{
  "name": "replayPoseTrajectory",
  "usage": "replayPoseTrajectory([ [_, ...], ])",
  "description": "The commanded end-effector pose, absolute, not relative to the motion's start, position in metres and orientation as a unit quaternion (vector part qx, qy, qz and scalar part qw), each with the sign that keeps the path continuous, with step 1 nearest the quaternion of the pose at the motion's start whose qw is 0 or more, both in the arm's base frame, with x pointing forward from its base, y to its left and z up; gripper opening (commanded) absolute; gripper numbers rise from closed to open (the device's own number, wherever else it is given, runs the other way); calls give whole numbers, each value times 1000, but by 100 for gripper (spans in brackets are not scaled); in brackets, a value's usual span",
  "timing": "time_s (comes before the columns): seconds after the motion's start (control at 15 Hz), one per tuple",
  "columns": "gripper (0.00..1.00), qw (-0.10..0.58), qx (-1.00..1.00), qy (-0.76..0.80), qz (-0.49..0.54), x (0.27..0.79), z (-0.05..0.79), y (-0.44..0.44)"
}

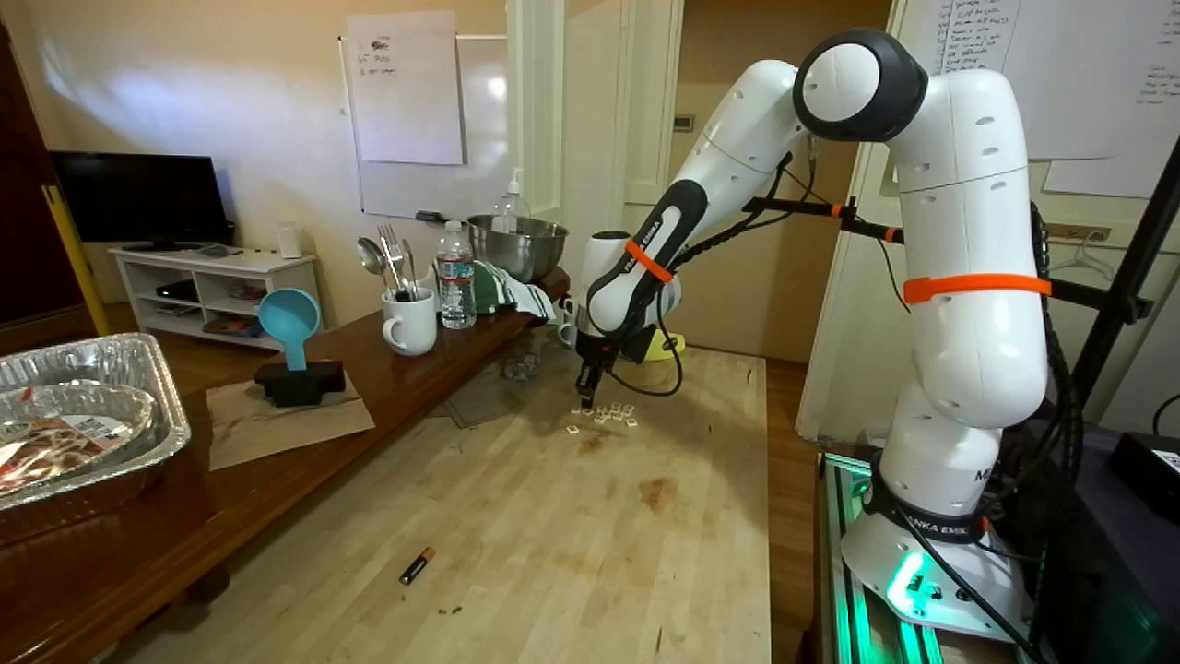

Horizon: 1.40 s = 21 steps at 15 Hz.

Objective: Move the letter tiles to the left

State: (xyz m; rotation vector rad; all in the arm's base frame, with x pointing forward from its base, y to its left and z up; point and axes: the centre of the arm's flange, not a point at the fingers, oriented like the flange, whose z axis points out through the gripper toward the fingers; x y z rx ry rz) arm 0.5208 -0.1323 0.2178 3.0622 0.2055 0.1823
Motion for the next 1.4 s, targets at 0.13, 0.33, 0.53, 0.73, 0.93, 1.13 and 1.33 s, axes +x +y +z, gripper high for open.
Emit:
replayPoseTrajectory([
  [0.13,0,30,997,56,54,516,211,-126],
  [0.33,0,28,998,35,52,515,208,-125],
  [0.53,0,20,998,-2,53,513,206,-123],
  [0.73,0,12,997,-46,54,513,207,-120],
  [0.93,0,7,996,-69,55,513,209,-115],
  [1.13,0,5,995,-83,54,514,209,-107],
  [1.33,0,4,994,-93,52,514,209,-99],
])
